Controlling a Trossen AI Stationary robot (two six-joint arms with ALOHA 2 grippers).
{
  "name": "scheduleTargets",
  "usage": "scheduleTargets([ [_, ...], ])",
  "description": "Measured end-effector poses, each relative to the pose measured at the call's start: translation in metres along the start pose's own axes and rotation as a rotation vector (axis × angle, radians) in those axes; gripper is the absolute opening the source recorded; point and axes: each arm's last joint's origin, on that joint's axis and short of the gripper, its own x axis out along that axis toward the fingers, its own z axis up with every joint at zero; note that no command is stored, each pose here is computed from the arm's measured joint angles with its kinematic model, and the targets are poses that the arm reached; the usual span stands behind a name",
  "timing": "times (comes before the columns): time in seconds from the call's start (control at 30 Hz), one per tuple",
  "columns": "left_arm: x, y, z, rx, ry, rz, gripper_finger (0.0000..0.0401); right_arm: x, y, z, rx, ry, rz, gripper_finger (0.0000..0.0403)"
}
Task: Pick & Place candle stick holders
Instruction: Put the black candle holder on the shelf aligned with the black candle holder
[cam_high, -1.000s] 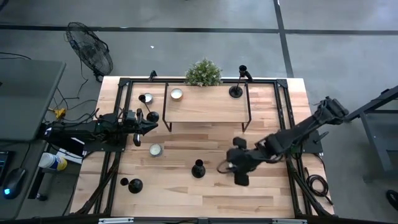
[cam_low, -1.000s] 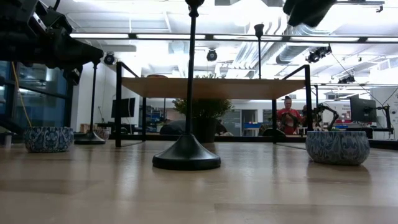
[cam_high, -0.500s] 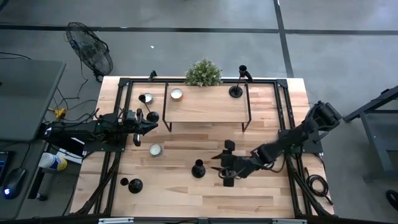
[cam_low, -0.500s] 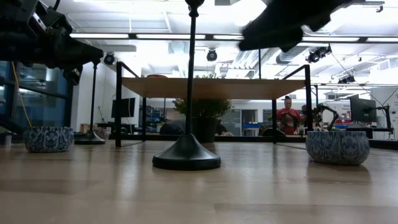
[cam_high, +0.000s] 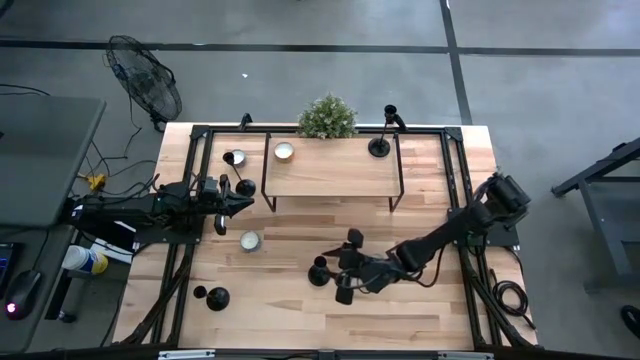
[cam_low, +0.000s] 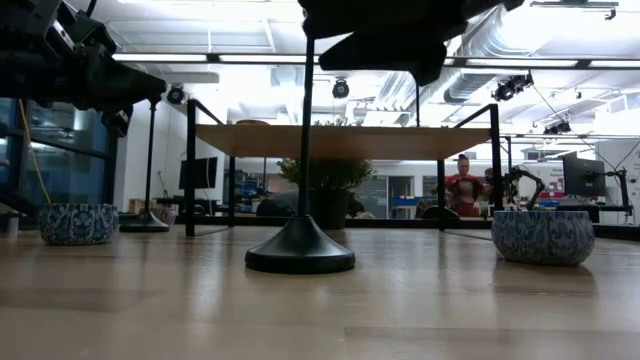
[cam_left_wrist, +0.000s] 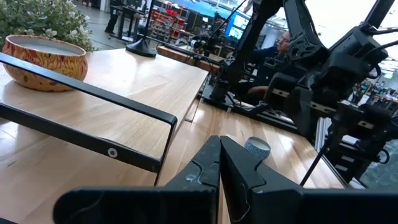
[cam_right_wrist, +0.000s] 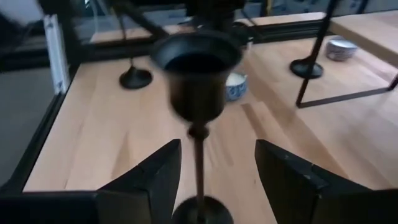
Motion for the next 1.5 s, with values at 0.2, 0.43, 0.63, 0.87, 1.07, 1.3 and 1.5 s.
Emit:
scheduleTargets([
  [0.2, 0.0, 0.0, 0.0, 0.0, 0.0, 0.0, 0.0001, 0.0011, -0.0009, 0.0018, 0.062, -0.016, -0.01, 0.0196],
  [0.43, 0.0, 0.0, 0.0, 0.0, 0.0, 0.0, 0.0001, 0.0012, 0.0007, 0.0047, 0.062, -0.034, 0.019, 0.0195],
  [0.63, 0.0, 0.0, 0.0, 0.0, 0.0, 0.0, 0.0001, 0.001, 0.0014, 0.0066, 0.049, -0.052, 0.026, 0.0194],
  [0.87, 0.0, 0.0, 0.0, 0.0, 0.0, 0.0, 0.0001, 0.001, 0.0018, 0.0079, 0.043, -0.063, 0.03, 0.0182],
  [1.07, 0.0, 0.0, 0.0, 0.0, 0.0, 0.0, 0.0001, 0.001, 0.0018, 0.0079, 0.042, -0.062, 0.031, 0.0145],
  [1.3, 0.0, 0.0, 0.0, 0.0, 0.0, 0.0, 0.0001, 0.001, 0.0019, 0.0078, 0.042, -0.061, 0.034, 0.0107],
  [1.5, 0.0, 0.0, 0.0, 0.0, 0.0, 0.0, 0.0001, 0.001, 0.0021, 0.0075, 0.041, -0.057, 0.043, 0.0072],
])
